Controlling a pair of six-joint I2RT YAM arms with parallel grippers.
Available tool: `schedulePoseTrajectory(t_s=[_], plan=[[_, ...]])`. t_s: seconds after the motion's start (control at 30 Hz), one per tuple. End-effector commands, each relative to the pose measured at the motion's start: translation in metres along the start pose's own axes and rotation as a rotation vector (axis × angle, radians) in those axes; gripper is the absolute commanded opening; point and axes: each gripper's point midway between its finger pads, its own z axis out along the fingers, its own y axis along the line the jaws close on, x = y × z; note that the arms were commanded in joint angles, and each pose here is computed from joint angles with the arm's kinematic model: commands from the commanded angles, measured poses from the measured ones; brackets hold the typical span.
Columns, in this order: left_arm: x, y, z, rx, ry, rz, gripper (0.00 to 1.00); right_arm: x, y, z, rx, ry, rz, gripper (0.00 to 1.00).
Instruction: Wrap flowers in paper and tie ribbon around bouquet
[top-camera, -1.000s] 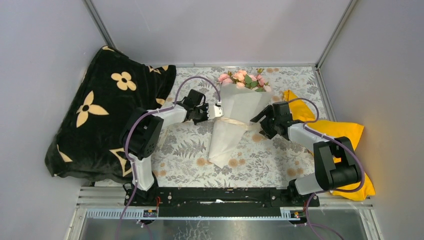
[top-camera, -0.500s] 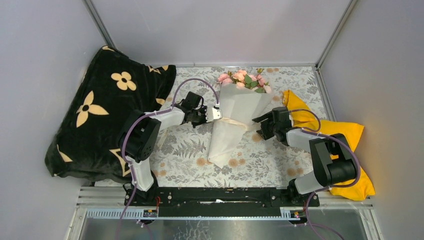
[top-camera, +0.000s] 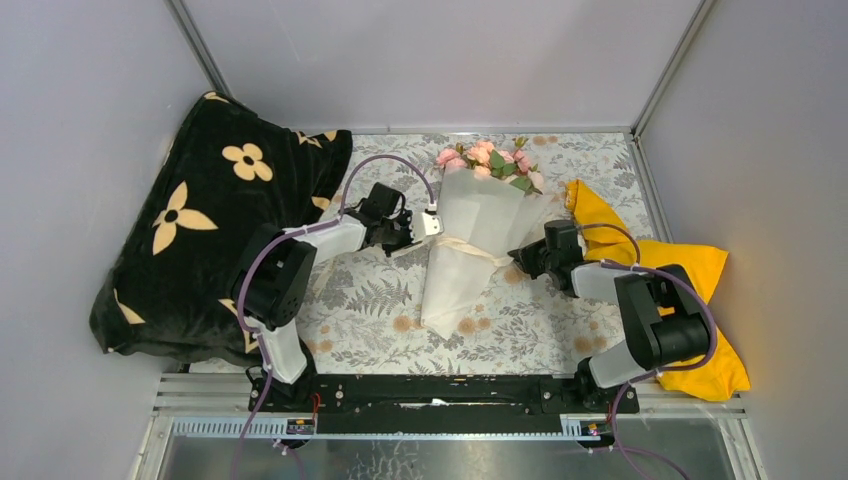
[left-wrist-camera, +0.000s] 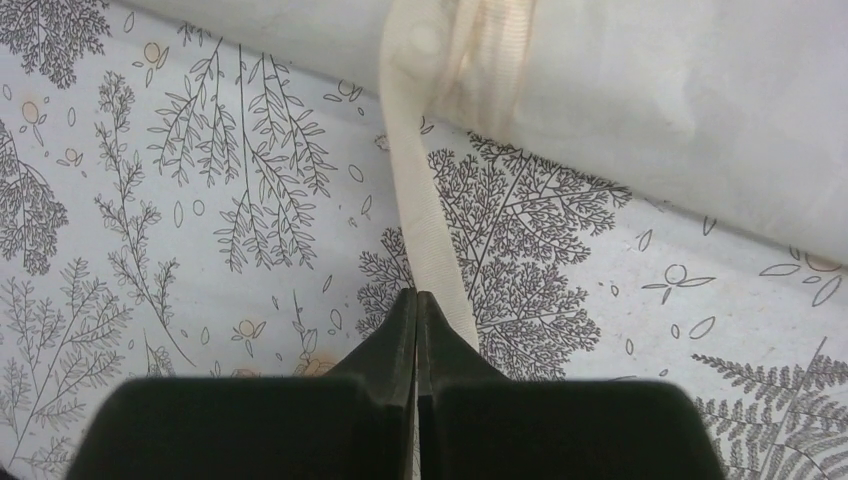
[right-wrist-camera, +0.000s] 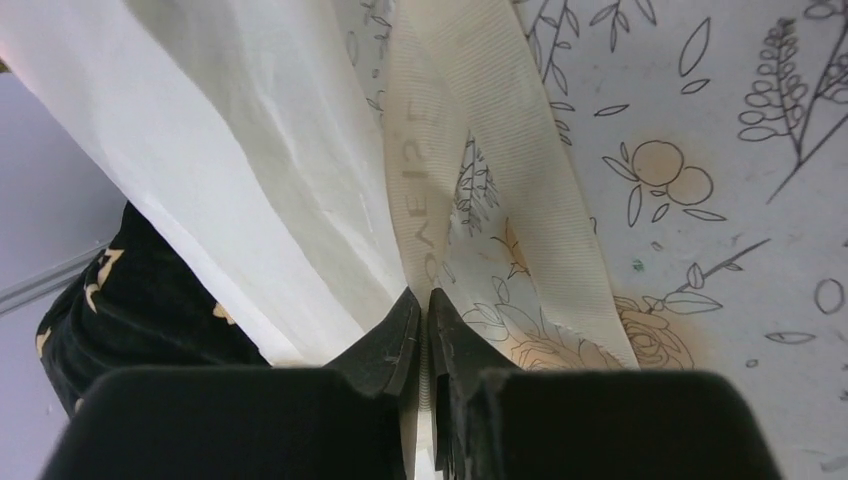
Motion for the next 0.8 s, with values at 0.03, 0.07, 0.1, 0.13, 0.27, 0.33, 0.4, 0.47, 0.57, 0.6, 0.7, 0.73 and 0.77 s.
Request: schedulePoseTrajectory(t_s=[0.03, 0.07, 0.1, 0.13, 0.27, 0.33, 0.4, 0.47, 0.57, 0.6, 0.7, 0.73, 0.77], plan=[[-0.006, -0.001, -0.008, -0.027, -0.013, -0.037, 0.0, -0.024, 0.017, -0.018, -0.002, -0.127, -0.155, 0.14], [-0.004, -0.002, -0.007, -0.03, -0.007, -0.044, 0.0, -0.028, 0.018, -0.021, 0.01, -0.141, -0.193, 0.18], [-0.002, -0.003, -0.006, -0.03, -0.002, -0.05, 0.0, -0.03, 0.018, -0.025, 0.019, -0.154, -0.216, 0.2], [-0.001, -0.004, -0.005, -0.027, 0.004, -0.048, 0.0, -0.032, 0.017, -0.027, 0.024, -0.163, -0.233, 0.21], [-0.001, -0.015, 0.002, 0.025, 0.031, 0.015, 0.0, -0.032, 0.019, -0.027, 0.011, -0.159, -0.267, 0.21], [-0.012, -0.017, 0.004, 0.048, 0.027, 0.044, 0.28, -0.029, 0.021, -0.025, 0.02, -0.135, -0.288, 0.21], [-0.028, -0.014, 0.005, 0.058, -0.003, 0.063, 0.6, -0.029, 0.022, -0.023, 0.031, -0.125, -0.305, 0.21], [-0.033, -0.011, 0.008, 0.072, -0.015, 0.074, 0.75, -0.029, 0.022, -0.023, 0.037, -0.122, -0.323, 0.21], [-0.028, -0.006, 0.021, 0.089, 0.016, 0.067, 0.81, -0.03, 0.023, -0.025, 0.05, -0.119, -0.36, 0.22], [-0.024, -0.006, 0.025, 0.095, 0.035, 0.055, 0.81, -0.031, 0.023, -0.026, 0.055, -0.119, -0.375, 0.21], [-0.013, -0.004, 0.037, 0.099, 0.09, 0.031, 0.77, -0.033, 0.021, -0.029, 0.077, -0.125, -0.411, 0.19], [-0.01, -0.006, 0.039, 0.108, 0.103, 0.034, 0.74, -0.034, 0.02, -0.031, 0.084, -0.126, -0.419, 0.19], [-0.006, -0.01, 0.039, 0.12, 0.113, 0.042, 0.71, -0.035, 0.019, -0.032, 0.09, -0.128, -0.429, 0.19]])
